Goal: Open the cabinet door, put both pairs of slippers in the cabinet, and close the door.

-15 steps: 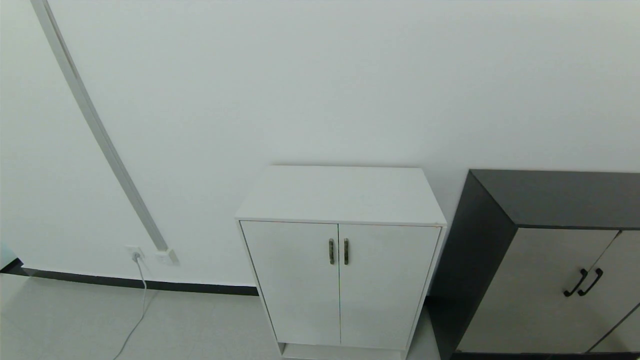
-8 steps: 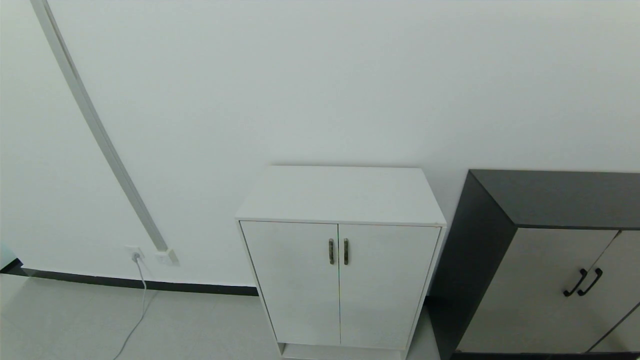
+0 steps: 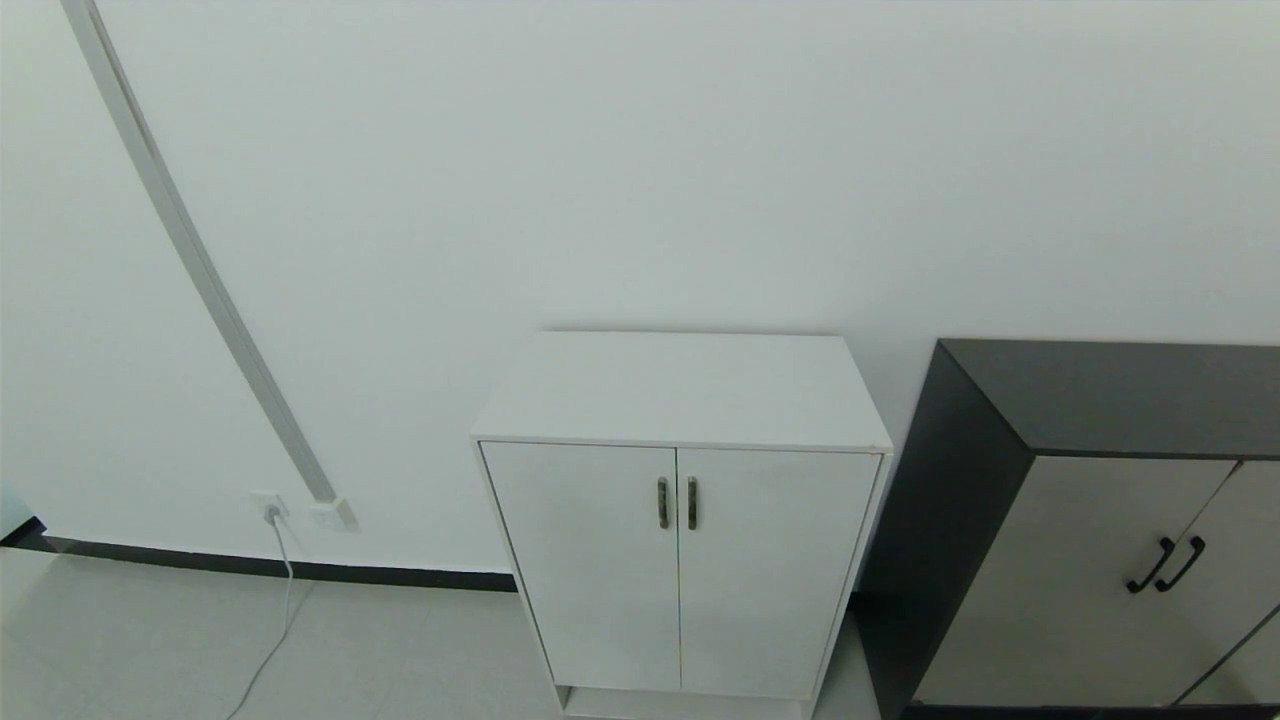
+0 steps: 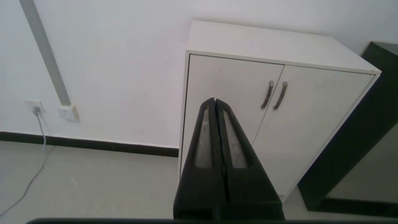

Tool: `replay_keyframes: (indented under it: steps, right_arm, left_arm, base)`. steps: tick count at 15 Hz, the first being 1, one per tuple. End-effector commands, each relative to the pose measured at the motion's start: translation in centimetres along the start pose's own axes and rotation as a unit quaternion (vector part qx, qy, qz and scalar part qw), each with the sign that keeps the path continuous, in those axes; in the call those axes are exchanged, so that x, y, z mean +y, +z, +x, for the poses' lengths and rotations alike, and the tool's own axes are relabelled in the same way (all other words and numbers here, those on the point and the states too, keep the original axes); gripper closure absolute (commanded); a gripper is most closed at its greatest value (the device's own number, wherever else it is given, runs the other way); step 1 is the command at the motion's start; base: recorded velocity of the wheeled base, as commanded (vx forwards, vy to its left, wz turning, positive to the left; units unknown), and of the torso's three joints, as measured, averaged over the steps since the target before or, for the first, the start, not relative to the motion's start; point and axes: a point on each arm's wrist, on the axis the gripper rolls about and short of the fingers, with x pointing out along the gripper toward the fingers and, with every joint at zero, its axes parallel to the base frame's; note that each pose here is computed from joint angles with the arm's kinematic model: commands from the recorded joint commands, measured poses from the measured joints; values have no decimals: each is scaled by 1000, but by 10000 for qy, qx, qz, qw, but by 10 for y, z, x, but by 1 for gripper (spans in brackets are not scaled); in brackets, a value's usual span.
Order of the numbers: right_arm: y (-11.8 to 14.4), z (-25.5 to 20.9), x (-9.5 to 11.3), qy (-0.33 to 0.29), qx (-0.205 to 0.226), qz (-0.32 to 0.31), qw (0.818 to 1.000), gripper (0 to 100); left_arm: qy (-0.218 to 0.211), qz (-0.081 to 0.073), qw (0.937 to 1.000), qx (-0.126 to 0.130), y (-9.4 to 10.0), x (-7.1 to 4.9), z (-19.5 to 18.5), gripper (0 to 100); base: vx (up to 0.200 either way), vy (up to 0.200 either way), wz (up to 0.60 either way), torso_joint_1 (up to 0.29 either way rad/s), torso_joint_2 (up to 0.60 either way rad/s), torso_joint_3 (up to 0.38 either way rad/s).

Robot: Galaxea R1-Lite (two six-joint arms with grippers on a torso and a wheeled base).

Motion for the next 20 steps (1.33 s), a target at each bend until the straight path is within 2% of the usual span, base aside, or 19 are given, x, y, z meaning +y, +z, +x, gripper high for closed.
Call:
replay_keyframes:
  steps: [1,7,10,13,15,18,19,20]
  right_arm:
    - [-2,-6,0,-381,-388,173,9984,100]
    - [-12,-24,5,-1052,-1756,223,9786,100]
    - [-18,-31,7,-1112,-2292,130,9669,100]
    - [-18,-31,7,-1032,-2325,336,9665,100]
    - [-20,-33,7,-789,-2561,315,9629,100]
    - [-21,-35,7,-923,-2666,324,9588,100]
    - [-21,-35,6,-1212,-2686,561,9539,100]
    - [-21,-35,6,-1215,-2727,660,9521,100]
  left_arm:
    - [4,-1,10000,6,0,0,0,100]
    - [-3,-1,10000,6,0,0,0,100]
    - [5,-1,10000,13,0,0,0,100]
    - [-3,-1,10000,14,0,0,0,100]
    - [-3,-1,10000,6,0,0,0,100]
    - [-3,-1,10000,6,0,0,0,100]
    - [4,-1,10000,6,0,0,0,100]
    - [-3,-1,10000,6,0,0,0,100]
  base:
    - [0,0,0,0,0,0]
    - [0,0,0,0,0,0]
    - [0,0,0,0,0,0]
    - [0,0,0,0,0,0]
    - [0,0,0,0,0,0]
    - [0,0,0,0,0,0]
    - [0,0,0,0,0,0]
    - [0,0,0,0,0,0]
